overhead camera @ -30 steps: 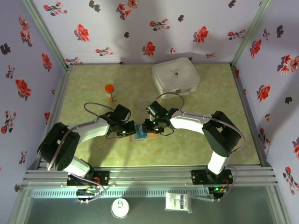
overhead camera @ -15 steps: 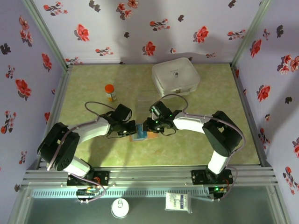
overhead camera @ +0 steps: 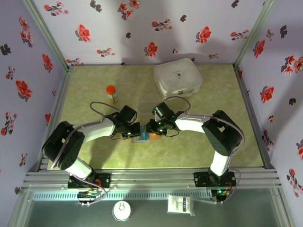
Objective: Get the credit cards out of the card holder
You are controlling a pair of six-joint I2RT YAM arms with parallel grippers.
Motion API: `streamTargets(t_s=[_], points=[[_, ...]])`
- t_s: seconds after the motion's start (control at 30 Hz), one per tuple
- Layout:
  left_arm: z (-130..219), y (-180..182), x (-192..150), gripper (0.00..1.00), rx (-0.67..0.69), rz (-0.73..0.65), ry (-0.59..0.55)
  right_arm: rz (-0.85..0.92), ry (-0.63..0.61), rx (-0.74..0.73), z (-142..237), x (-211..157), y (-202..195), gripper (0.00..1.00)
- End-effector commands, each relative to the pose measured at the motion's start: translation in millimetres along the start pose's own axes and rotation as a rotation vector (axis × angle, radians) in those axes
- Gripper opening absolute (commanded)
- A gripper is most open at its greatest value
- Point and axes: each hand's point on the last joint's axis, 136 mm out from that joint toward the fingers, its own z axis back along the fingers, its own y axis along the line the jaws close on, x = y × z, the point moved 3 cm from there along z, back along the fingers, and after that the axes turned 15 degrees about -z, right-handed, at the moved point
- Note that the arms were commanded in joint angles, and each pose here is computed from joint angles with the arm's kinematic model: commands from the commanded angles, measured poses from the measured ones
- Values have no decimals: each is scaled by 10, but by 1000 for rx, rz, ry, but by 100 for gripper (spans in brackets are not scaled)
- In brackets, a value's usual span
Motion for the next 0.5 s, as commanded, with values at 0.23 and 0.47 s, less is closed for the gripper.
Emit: streamTargets(t_s=[0.23,0.47], points=[[52,82,-33,0,63,6,-6,-49,67,60,-134,-20,-81,27],[143,170,19,0,143,-13,-27,-66,77,76,-175,-8,-130,26]])
